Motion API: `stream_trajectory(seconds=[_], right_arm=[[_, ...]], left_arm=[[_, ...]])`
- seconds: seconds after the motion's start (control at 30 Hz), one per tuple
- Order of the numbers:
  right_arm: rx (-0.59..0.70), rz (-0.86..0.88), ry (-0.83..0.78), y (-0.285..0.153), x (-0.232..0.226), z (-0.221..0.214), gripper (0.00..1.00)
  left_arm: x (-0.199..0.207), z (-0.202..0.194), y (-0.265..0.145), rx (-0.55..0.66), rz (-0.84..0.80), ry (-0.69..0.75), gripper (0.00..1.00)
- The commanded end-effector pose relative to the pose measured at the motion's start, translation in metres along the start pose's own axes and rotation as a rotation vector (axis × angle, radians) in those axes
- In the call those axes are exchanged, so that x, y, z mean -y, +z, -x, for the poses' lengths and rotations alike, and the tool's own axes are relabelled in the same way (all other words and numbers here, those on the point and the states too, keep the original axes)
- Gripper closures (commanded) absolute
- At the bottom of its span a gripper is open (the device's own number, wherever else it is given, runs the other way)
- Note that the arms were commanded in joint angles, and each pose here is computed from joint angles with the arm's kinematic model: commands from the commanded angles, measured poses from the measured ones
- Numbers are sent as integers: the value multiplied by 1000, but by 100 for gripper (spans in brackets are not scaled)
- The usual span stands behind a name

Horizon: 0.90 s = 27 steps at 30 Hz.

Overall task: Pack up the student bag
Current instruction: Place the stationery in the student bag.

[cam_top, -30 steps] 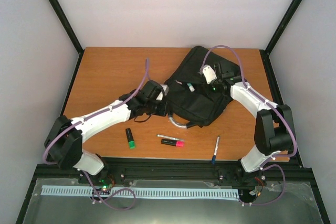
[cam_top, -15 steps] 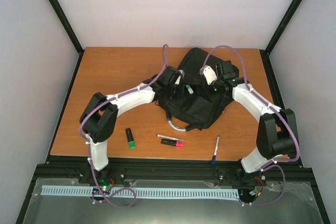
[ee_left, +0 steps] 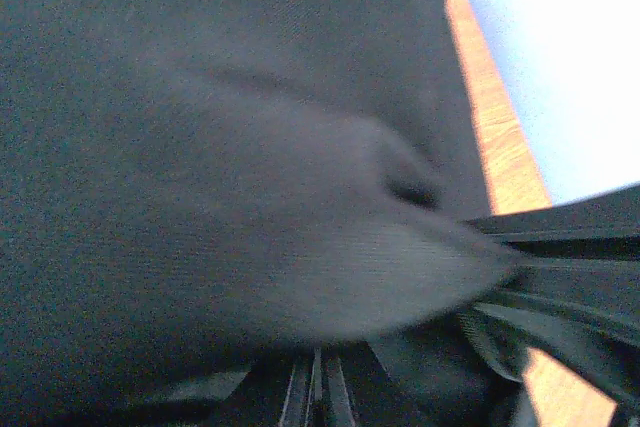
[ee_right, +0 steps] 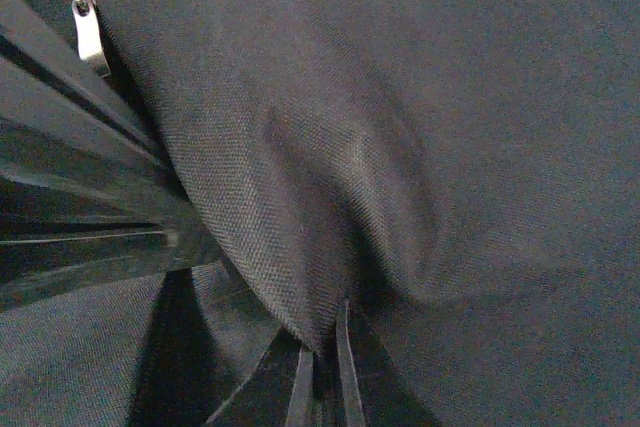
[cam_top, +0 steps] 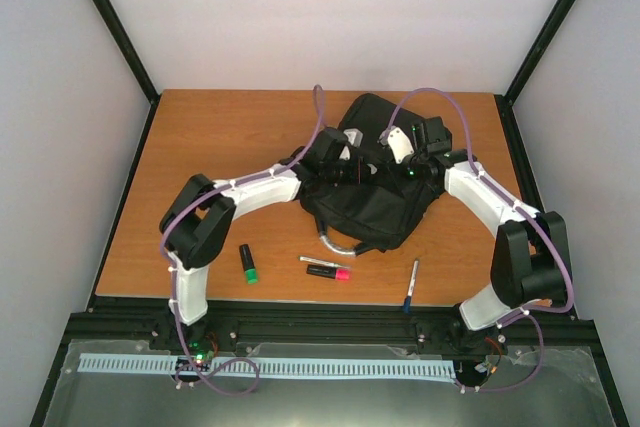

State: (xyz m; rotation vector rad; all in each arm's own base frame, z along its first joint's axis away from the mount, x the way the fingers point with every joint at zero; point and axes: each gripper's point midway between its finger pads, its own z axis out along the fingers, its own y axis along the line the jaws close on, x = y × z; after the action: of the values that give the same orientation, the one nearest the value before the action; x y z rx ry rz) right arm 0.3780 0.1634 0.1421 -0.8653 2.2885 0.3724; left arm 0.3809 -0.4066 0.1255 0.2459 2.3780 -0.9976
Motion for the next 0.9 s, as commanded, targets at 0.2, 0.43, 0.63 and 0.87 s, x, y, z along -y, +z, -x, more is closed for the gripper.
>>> stream_trajectory(seconds=[0.2, 0.43, 0.63, 0.87], right_arm=[[66, 33, -24, -9, -9, 16, 97], [47, 40, -17, -3, -8, 12, 97], [45, 37, -16, -3, -7, 11, 97], [41, 38, -15, -1, -7, 11, 97]], left_arm=[[37, 22, -65, 104, -40, 123, 91], [37, -7, -97, 16, -33, 205, 80], [49, -52, -118, -92, -41, 329, 58], [65, -102, -116, -193, -60, 392, 44]])
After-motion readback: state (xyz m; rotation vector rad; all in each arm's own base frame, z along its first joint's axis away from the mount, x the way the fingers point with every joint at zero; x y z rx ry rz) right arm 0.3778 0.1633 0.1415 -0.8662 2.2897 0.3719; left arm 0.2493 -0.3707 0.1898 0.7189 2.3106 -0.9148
